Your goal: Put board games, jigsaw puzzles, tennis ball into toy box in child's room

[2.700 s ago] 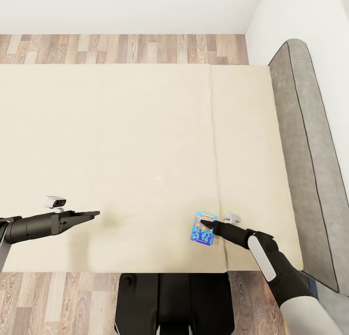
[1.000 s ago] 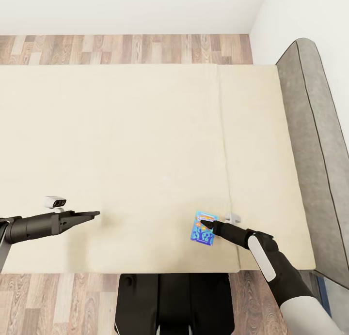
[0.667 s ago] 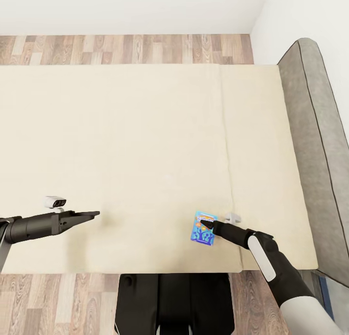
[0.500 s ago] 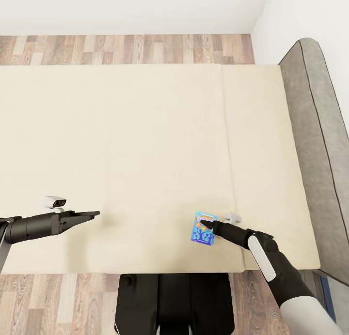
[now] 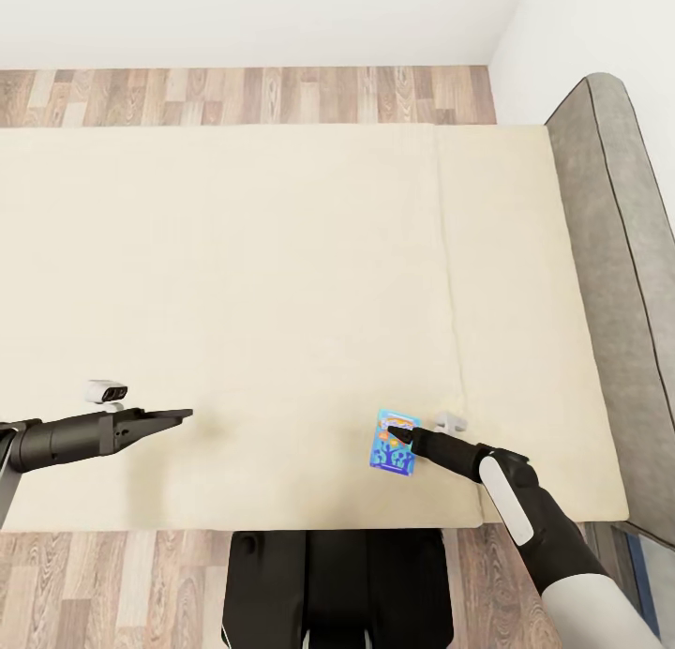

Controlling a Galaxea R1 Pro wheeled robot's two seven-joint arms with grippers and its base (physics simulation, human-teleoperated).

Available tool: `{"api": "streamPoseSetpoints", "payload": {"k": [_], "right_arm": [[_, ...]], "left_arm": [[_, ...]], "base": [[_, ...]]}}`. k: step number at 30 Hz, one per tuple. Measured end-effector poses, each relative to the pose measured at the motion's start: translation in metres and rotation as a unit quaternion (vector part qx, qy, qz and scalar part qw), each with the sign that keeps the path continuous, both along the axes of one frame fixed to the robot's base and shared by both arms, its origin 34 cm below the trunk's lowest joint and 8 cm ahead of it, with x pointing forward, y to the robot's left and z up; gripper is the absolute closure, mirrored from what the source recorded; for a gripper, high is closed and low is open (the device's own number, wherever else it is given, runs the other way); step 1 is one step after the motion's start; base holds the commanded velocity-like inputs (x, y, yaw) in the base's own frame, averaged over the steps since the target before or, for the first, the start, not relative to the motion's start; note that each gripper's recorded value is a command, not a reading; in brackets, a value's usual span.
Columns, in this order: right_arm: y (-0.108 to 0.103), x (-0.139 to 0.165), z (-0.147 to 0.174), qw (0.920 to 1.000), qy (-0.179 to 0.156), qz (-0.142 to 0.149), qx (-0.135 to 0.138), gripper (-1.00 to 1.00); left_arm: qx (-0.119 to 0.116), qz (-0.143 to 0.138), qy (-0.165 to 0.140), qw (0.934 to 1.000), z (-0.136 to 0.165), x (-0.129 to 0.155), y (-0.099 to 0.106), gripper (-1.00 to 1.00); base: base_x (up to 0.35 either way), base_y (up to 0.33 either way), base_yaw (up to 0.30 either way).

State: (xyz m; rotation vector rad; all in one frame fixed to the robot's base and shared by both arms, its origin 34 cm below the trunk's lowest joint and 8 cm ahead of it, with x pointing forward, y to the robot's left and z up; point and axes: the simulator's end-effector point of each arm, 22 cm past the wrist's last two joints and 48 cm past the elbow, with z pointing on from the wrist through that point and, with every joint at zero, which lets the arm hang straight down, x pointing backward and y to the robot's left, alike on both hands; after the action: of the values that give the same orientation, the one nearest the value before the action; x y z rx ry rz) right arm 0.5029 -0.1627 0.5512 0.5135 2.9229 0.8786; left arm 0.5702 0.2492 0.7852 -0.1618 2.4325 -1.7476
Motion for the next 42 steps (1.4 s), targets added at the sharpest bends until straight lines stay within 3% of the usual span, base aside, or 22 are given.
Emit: {"api": "streamPoseSetpoints", "payload": {"k": [42], "right_arm": [[0.0002,0.0006,0.0004,1.0000,-0.001,0.000,0.000,-1.00]], "left_arm": [[0.000,0.000,0.000,1.0000,0.0000,-0.0001,0.0000,-1.00]], "base": [[0.000,0.093,0.000]]}}
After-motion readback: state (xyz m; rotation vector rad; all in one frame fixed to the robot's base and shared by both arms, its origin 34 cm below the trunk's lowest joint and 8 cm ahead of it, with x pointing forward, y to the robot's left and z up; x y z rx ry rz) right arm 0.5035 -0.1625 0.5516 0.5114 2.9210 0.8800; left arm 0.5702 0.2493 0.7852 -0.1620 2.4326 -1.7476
